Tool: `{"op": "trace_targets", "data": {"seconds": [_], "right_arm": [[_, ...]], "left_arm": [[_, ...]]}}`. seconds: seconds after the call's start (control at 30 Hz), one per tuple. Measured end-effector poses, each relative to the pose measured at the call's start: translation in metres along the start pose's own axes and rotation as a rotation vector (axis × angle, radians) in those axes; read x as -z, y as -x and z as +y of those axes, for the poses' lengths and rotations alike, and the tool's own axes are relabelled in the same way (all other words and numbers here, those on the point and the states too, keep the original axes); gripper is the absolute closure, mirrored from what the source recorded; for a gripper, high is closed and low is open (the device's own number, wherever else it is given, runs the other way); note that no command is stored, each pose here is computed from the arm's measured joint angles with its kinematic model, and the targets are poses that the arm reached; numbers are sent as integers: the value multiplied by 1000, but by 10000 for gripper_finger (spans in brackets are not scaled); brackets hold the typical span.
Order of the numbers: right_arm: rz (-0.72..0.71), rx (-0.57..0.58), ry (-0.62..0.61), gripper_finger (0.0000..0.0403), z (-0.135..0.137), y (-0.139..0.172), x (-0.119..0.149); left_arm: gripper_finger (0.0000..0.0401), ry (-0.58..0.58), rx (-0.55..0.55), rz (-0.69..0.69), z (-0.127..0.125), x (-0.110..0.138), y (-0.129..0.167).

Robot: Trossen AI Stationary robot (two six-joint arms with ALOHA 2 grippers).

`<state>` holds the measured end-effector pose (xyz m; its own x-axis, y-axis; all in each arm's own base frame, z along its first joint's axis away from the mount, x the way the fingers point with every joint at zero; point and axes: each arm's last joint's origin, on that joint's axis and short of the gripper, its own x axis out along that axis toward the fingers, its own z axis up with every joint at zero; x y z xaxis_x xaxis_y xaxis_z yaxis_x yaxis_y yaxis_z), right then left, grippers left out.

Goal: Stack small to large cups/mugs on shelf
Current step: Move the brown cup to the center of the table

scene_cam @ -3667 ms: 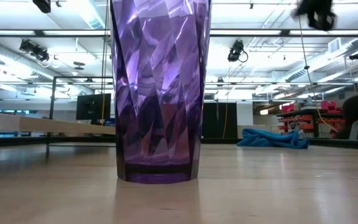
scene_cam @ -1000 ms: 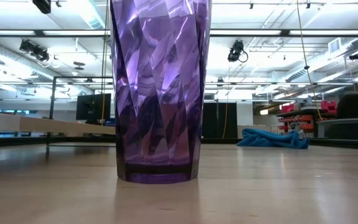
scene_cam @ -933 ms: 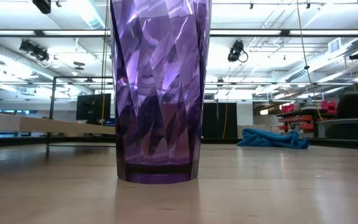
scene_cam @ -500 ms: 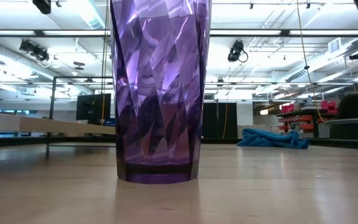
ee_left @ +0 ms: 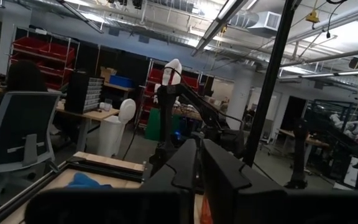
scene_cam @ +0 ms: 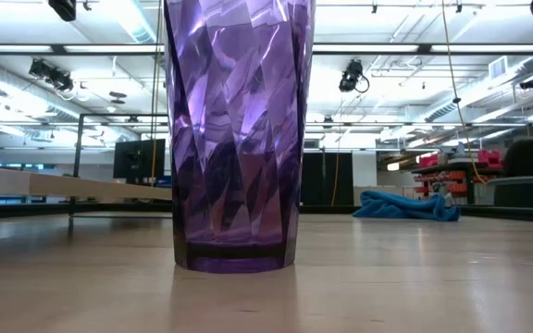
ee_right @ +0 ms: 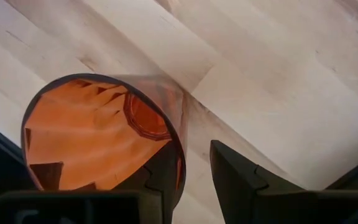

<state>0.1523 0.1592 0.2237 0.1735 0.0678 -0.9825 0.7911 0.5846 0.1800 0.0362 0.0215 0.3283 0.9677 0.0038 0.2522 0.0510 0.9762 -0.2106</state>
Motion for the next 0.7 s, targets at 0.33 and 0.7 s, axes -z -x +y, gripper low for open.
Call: {"op": "trace_targets", "data": {"seconds": [0.33, 0.7], "right_arm": [[-4, 9, -8, 340, 1, -2, -4], [-14, 25, 85, 390, 6, -8, -25]], "left_arm": [[366, 5, 15, 19, 0, 1, 0], [368, 6, 25, 29, -1, 1, 0]]}}
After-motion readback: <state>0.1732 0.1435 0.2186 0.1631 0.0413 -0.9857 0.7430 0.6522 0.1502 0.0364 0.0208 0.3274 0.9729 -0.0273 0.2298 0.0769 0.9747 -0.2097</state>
